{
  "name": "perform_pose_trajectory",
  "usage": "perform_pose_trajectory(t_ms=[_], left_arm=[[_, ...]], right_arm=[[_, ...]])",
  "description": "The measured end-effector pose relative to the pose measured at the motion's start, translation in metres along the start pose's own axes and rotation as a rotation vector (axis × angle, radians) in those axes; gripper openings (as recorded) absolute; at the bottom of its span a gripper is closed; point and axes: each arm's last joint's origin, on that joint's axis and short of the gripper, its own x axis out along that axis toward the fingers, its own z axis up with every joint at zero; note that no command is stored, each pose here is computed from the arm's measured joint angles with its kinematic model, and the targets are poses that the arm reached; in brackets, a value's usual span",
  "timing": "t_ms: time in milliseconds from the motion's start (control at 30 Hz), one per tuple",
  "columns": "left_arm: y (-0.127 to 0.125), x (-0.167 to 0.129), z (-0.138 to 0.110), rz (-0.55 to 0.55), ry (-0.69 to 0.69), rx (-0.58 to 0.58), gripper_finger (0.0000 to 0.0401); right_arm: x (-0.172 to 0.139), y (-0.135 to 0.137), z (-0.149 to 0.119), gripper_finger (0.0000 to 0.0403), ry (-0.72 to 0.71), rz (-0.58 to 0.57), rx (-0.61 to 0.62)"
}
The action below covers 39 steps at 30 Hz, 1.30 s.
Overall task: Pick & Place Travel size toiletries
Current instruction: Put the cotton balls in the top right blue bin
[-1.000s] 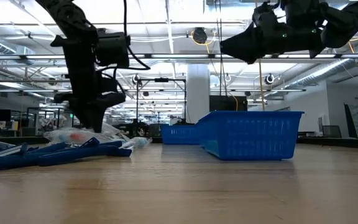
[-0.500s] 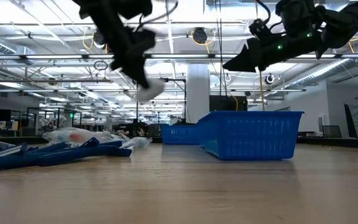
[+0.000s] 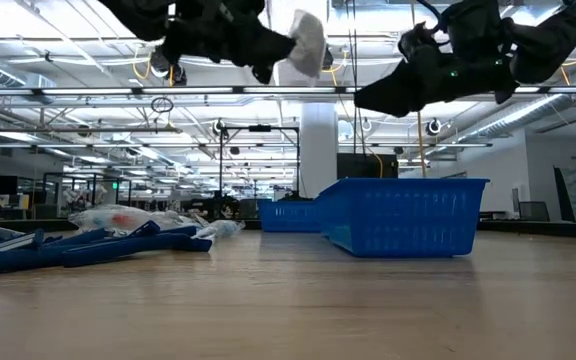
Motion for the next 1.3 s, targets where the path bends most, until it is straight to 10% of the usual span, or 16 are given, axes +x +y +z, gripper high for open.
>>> perform_pose_trajectory(t_ms=[533, 1000, 1300], left_arm=[[0.018, 0.034, -0.04, 0.076, 0.063, -0.105, 0.0001], [0.008, 0.042, -0.035, 0.079, 0.046, -0.085, 0.0004], [0.002, 0.041, -0.027, 0.319, 0.075, -0.146, 0.0065]], right_arm=[[0.025, 0.016, -0.006, 0.0292, -0.132, -0.035, -0.007], [0.026, 0.019, -0.008, 0.0152, -0.127, 0.074, 0.007], [0.026, 0.019, -0.008, 0.0061, -0.124, 0.063, 0.008]])
